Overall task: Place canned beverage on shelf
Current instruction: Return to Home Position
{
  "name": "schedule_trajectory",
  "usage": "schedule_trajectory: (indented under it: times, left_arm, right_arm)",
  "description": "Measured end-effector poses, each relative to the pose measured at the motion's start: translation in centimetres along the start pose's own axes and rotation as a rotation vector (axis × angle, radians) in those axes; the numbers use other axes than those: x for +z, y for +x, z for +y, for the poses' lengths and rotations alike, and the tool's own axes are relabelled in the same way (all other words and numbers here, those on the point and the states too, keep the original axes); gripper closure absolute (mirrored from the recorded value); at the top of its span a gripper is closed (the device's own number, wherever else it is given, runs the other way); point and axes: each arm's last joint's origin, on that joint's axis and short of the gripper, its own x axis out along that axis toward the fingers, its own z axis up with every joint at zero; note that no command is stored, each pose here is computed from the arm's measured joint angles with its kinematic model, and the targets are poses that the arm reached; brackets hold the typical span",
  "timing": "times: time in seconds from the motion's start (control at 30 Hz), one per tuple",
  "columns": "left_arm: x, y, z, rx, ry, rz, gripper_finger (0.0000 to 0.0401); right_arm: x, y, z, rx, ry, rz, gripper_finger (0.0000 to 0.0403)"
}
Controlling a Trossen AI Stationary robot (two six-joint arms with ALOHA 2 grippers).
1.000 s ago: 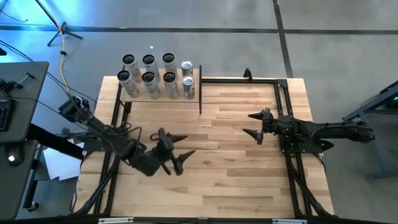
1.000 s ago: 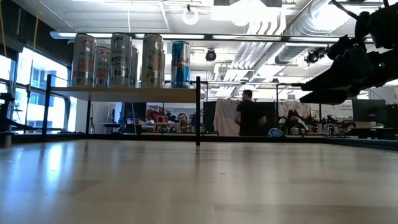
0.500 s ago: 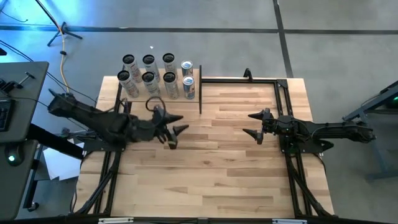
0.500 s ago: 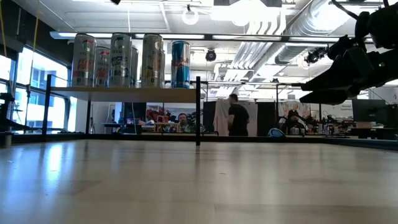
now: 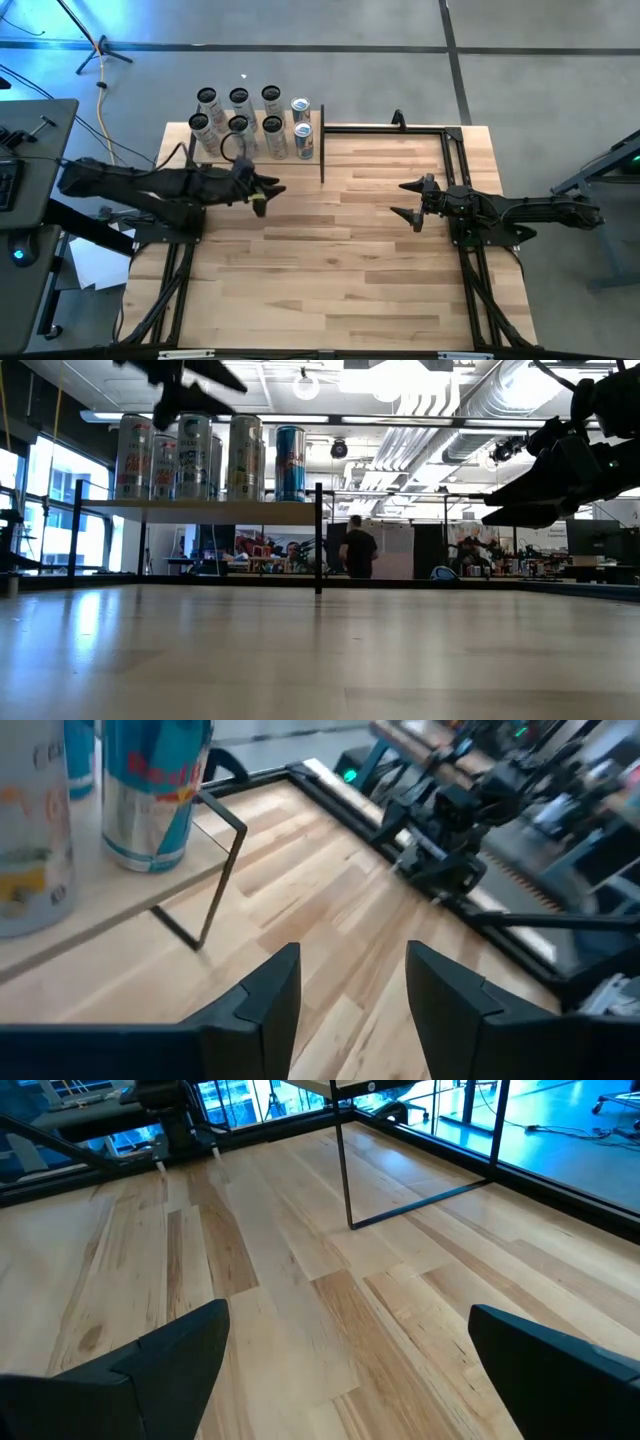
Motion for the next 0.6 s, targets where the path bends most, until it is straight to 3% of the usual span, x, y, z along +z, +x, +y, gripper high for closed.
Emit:
schedule_trajectory:
  times: [0.4,0.6]
  left_arm:
    - [-5.9,0.3,7.9,-0.237,-0.129,-0.247,0.0252]
    - [-6.6,-1.1,9.7,-0.310,-0.036,-0.324,0.0252]
  right_arm:
    - [0.0,0.0,0.0,0.000,0.000,0.000,0.0003]
    - [0.0,0.0,0.0,-0.001,0.000,0.000,0.0003]
